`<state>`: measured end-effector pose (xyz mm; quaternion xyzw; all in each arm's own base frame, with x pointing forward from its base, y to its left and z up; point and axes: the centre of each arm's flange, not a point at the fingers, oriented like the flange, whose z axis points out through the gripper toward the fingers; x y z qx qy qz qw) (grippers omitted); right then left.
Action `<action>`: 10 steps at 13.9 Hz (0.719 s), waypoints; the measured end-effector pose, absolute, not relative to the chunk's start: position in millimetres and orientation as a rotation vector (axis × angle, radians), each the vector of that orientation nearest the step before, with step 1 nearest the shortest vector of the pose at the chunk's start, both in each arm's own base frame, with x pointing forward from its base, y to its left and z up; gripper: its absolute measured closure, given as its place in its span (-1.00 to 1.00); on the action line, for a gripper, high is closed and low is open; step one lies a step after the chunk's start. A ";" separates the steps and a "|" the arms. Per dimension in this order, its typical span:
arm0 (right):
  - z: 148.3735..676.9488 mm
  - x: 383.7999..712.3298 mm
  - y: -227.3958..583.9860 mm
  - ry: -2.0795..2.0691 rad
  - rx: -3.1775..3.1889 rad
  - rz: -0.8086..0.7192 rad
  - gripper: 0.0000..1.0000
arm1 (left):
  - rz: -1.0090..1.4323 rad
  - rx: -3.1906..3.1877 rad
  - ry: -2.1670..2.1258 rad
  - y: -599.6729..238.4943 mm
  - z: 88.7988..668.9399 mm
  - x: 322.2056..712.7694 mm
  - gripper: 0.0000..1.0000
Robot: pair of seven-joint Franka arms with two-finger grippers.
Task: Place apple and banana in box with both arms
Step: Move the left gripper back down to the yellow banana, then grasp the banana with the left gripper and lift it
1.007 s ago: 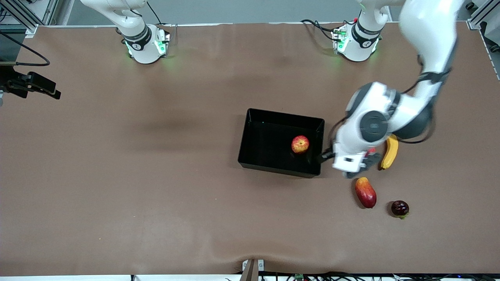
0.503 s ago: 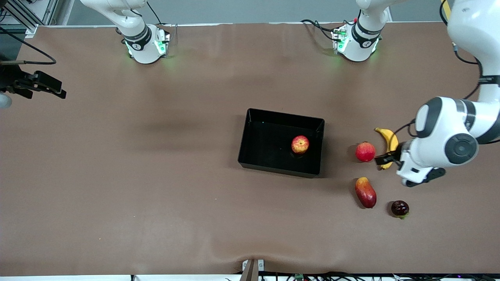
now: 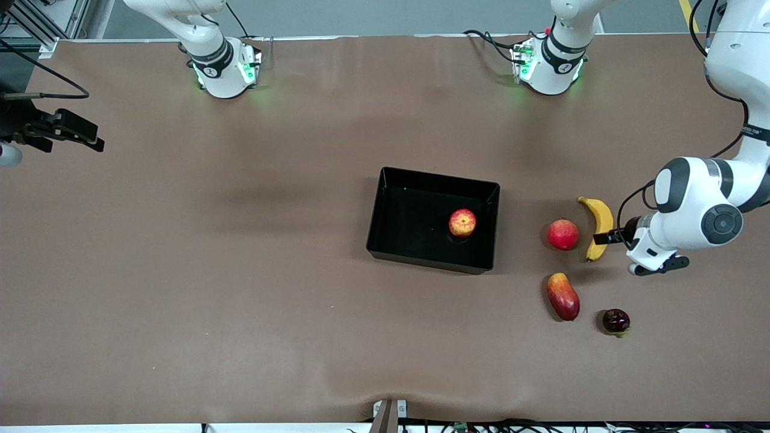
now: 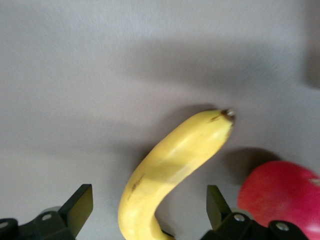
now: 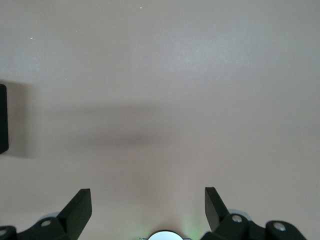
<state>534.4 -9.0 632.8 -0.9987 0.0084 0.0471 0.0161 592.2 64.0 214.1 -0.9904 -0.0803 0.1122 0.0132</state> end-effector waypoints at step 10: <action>632.8 534.4 -7.9 0.020 -3.106 0.146 -1.00 | 0.328 -3.076 -0.087 54.6 177.8 560.8 -0.75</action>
